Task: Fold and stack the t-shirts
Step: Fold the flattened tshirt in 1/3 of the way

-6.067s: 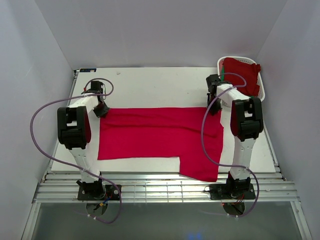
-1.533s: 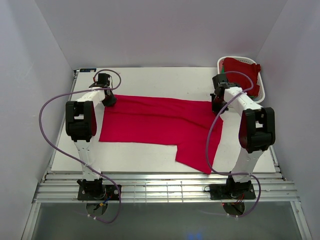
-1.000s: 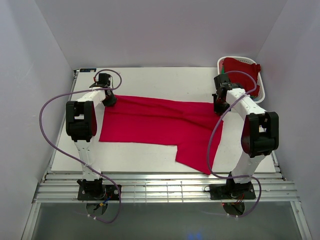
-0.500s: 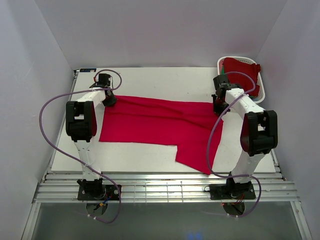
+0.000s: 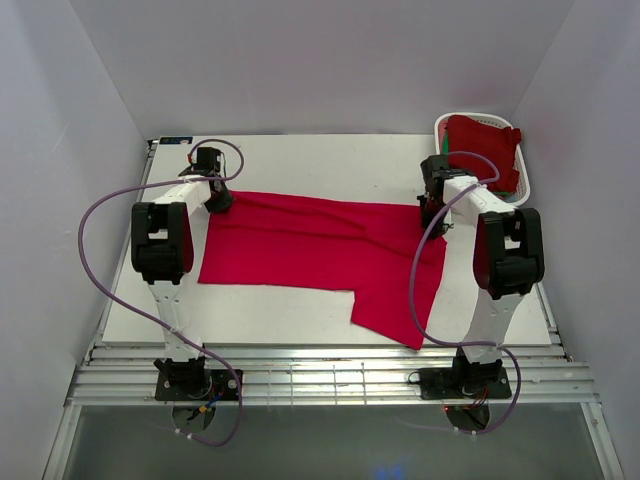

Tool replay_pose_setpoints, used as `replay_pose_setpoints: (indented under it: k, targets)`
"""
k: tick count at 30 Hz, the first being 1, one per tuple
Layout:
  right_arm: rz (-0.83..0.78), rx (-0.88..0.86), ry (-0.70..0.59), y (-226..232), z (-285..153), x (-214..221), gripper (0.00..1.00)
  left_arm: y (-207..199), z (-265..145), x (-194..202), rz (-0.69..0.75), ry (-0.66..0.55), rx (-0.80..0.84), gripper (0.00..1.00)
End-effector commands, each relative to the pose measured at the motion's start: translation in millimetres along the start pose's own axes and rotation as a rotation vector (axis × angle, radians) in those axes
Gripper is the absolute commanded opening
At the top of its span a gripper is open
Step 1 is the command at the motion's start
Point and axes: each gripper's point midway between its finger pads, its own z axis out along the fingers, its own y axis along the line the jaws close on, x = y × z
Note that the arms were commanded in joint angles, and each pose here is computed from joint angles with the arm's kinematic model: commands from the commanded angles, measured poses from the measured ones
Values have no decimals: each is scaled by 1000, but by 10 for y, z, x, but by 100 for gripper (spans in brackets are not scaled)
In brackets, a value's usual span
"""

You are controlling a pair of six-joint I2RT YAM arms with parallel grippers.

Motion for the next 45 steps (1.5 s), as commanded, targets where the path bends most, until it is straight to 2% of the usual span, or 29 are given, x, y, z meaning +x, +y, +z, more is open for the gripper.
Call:
replay_pose_setpoints:
  k: [1, 11, 18, 25, 34, 45]
  targets:
    - [6, -16, -56, 35, -71, -205, 20, 78, -82, 115, 11, 39, -13, 24]
    - [-3, 39, -111, -95, -331, -360, 11, 81, -62, 150, 22, 49, -9, 24]
    - [0, -7, -154, -57, -706, -311, 11, 84, -61, 174, 25, 55, -7, 24]
    - [-42, -81, -51, 158, -822, 166, 12, 57, -71, 174, 21, 58, 7, 24]
    - [-81, -94, 103, 486, -823, 823, 13, 37, -121, 157, 21, 55, 21, 24]
    - [-74, 29, 202, 432, -880, 1325, 13, 98, -301, 53, 34, 24, -7, 24]
